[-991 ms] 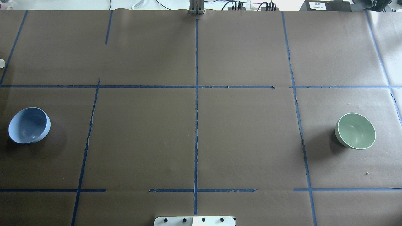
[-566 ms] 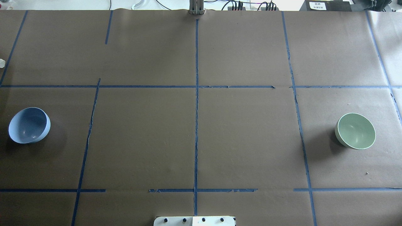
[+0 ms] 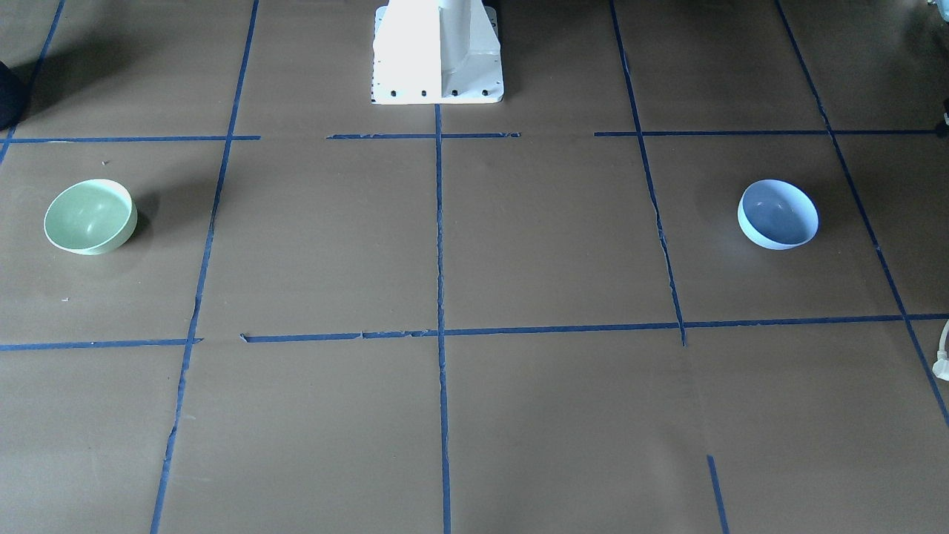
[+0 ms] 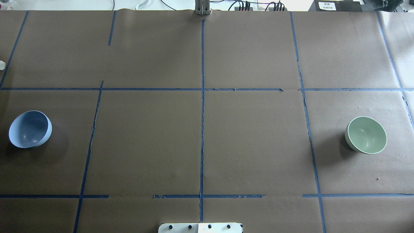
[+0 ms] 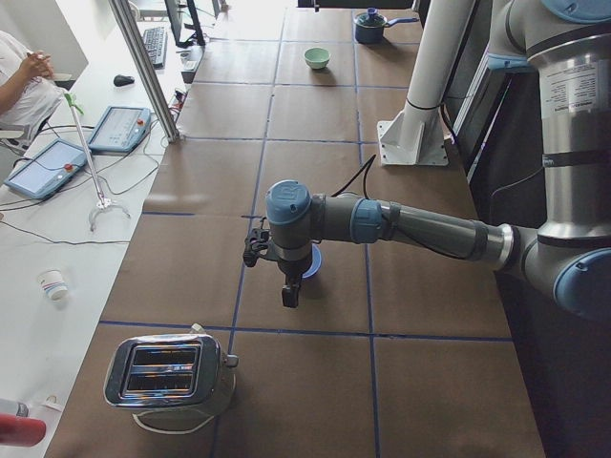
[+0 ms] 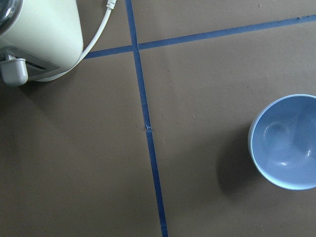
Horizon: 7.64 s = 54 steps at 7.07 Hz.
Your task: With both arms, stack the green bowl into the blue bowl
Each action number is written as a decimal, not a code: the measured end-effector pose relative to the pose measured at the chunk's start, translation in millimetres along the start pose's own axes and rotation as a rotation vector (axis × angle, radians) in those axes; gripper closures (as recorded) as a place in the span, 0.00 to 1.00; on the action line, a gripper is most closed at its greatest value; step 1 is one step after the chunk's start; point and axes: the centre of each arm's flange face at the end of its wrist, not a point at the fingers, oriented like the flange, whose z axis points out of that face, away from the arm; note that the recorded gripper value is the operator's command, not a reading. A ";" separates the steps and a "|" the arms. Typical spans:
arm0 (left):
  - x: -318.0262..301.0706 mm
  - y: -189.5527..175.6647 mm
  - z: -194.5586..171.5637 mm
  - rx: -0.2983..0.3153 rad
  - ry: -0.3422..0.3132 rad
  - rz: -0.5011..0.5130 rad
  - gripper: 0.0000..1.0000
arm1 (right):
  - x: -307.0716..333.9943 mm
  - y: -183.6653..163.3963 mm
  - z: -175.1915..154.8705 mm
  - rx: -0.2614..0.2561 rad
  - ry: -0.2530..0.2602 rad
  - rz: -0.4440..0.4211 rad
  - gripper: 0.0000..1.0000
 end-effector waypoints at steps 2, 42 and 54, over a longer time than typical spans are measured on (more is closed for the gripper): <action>28.7 -13.1 24.3 0.002 0.006 0.007 0.00 | -1.0 -0.5 -0.1 0.016 -0.003 -0.017 0.00; 648.6 -97.8 121.7 0.103 0.333 -0.363 0.05 | -119.9 -8.0 175.2 0.044 -0.081 0.074 1.00; 558.6 -115.7 -2.1 0.222 0.471 -0.405 0.01 | -639.3 -88.6 133.7 0.229 -0.388 0.434 0.58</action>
